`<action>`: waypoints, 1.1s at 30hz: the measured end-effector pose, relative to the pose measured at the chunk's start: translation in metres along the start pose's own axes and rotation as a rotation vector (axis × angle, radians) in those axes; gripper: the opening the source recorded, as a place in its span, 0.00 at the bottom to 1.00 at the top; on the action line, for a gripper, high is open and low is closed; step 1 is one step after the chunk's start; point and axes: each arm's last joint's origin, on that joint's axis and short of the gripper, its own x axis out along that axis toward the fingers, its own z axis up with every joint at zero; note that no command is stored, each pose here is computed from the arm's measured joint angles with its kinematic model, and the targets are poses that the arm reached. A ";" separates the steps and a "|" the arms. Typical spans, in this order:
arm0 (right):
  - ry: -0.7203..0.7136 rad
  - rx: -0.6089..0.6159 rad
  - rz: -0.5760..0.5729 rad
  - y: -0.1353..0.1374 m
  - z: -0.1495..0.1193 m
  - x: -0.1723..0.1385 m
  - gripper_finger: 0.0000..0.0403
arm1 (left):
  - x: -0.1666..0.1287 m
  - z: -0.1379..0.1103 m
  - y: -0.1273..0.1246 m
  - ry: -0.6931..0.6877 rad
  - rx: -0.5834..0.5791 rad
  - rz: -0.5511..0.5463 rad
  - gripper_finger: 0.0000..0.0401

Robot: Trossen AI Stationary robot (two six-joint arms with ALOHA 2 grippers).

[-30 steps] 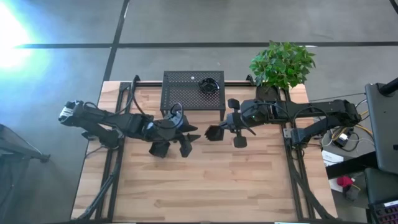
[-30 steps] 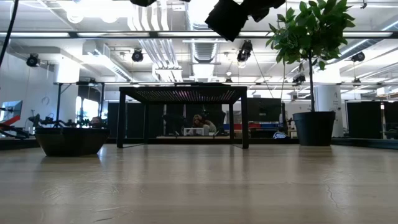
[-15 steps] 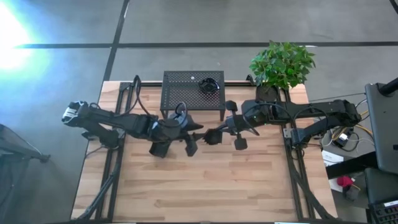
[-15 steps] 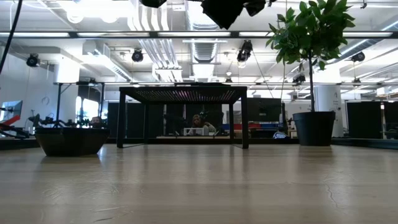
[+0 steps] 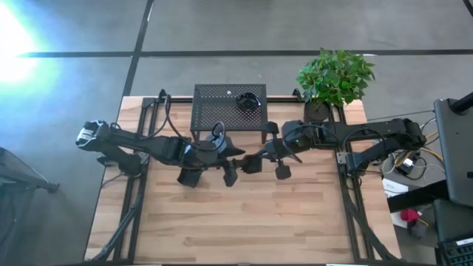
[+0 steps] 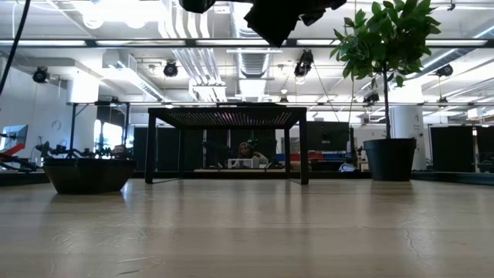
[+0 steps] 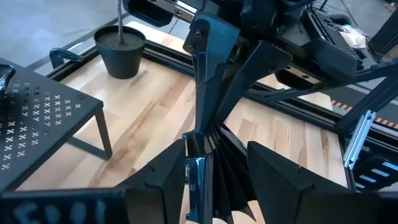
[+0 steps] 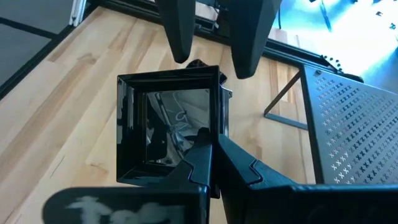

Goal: Pick & Place Mini shaped plates
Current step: Put the stacked black square plates on the shelf

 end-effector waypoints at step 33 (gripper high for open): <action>-0.069 0.377 -0.300 -0.087 -0.016 0.012 0.03 | -0.063 0.037 0.006 -0.144 0.130 -0.060 0.41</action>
